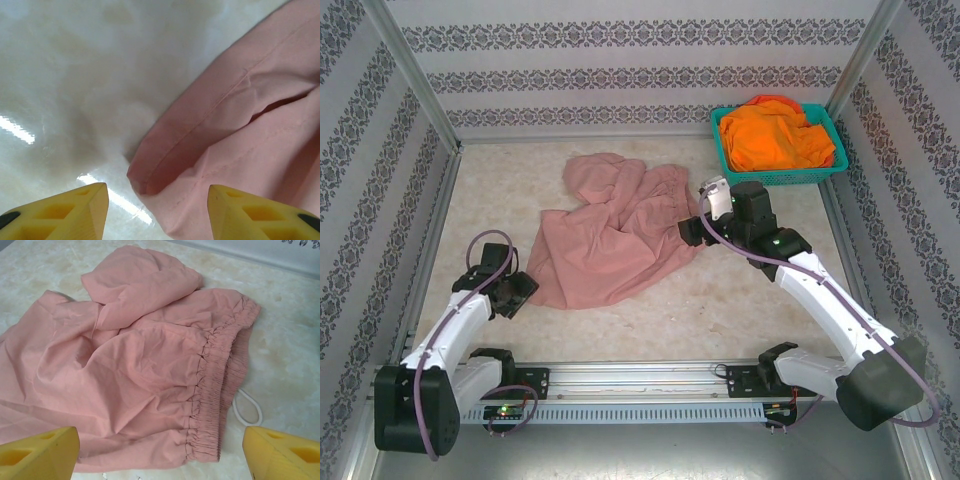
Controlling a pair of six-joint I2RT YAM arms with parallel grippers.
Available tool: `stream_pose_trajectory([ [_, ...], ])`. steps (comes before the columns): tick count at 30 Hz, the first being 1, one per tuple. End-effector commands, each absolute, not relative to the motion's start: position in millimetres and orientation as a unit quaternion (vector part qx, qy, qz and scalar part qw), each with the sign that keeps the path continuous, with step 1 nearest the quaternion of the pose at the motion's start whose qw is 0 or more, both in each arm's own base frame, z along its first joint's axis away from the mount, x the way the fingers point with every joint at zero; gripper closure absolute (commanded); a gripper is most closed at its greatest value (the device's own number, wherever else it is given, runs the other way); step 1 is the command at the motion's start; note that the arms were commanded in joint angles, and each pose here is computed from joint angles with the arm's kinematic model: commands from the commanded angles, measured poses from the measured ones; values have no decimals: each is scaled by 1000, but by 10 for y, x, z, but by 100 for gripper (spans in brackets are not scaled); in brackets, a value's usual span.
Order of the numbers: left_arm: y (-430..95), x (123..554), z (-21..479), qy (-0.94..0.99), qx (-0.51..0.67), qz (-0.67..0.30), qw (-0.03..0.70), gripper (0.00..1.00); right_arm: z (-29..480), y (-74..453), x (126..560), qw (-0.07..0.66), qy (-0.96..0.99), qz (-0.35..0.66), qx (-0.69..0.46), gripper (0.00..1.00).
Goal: Fold and stack the shorts
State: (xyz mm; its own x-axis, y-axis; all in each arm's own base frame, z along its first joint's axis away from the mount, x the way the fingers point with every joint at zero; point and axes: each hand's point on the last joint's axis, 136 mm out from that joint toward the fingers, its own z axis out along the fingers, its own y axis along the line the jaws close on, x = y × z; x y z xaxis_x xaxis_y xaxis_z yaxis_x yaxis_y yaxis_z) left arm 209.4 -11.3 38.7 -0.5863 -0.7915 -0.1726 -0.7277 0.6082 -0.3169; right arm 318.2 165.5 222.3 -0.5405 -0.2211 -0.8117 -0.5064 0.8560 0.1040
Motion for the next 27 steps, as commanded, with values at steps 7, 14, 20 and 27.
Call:
stream_pose_trajectory([
  [7, -242, 2254, 293, 874, -441, -144, 141, 51, 2058, 1661, 3167, 416, 867, 143, -236, 15],
  [14, -298, 2341, 235, 875, -439, -151, 134, 70, 1943, 1668, 3174, 402, 870, 132, -255, 15],
  [20, -260, 2419, 365, 881, -422, -145, 154, 100, 1743, 1643, 3184, 365, 873, 89, -312, 17],
  [27, -24, 2643, 1248, 877, -380, -113, 271, 100, 1332, 1507, 3176, 303, 823, -53, -479, 17],
])
